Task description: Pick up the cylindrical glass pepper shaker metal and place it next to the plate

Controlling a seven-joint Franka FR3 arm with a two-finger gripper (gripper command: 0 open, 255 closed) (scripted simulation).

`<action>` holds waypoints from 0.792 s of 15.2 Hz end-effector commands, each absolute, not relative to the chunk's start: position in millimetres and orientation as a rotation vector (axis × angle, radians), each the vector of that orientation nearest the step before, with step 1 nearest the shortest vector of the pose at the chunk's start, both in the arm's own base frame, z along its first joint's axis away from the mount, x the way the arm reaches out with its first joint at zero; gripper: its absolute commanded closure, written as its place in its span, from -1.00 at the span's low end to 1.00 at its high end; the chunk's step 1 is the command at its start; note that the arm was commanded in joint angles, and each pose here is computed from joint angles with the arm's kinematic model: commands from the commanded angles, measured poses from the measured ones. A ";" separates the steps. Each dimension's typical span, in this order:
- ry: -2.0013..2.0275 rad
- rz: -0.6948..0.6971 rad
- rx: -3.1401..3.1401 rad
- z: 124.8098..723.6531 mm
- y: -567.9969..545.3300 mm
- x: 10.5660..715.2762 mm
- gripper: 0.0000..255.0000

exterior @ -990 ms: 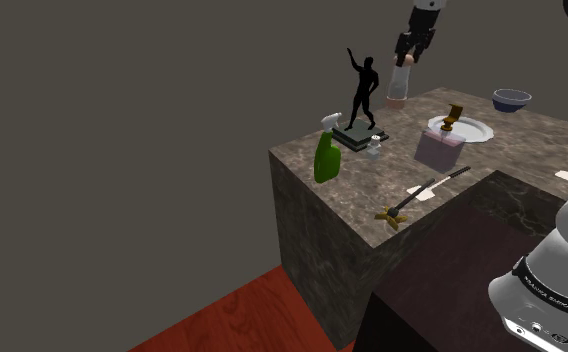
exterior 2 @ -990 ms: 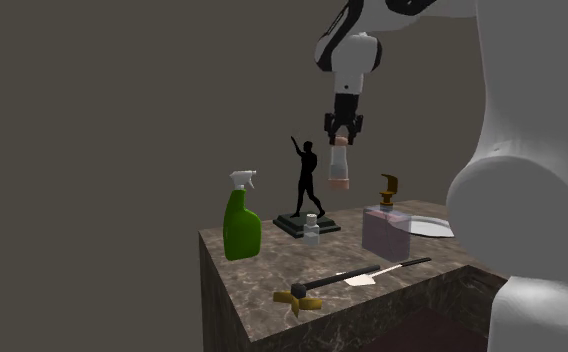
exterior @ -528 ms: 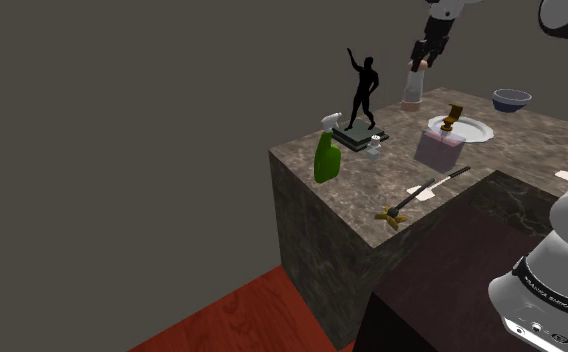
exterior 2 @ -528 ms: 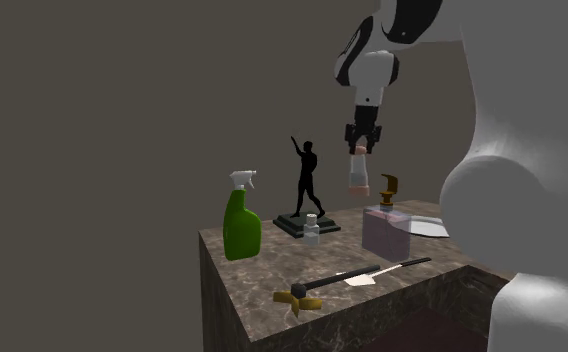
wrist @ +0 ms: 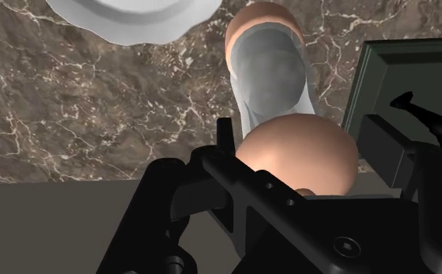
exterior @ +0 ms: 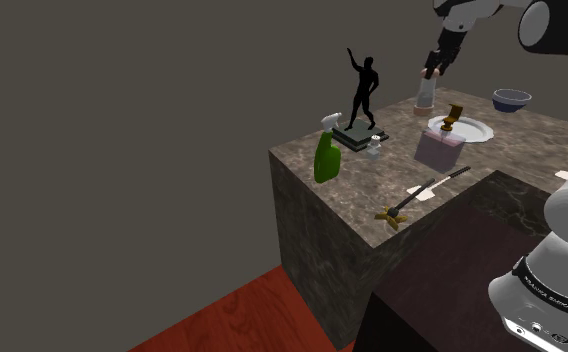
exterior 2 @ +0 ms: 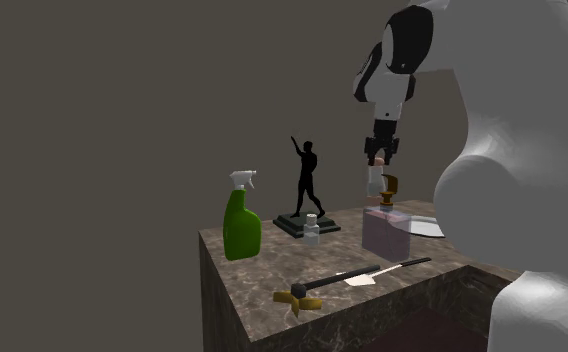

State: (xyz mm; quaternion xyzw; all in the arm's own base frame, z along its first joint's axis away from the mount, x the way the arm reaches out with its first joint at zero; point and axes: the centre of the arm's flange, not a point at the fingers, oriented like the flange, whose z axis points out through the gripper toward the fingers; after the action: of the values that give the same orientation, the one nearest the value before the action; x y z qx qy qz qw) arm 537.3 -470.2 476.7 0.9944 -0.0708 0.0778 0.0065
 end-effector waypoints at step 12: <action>-0.220 0.245 3.111 409.4 -474.0 537.2 1.00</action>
State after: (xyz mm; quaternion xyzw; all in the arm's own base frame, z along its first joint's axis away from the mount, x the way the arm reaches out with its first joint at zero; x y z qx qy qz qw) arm 537.6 -472.8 414.3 0.9945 -0.0703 0.0779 0.0064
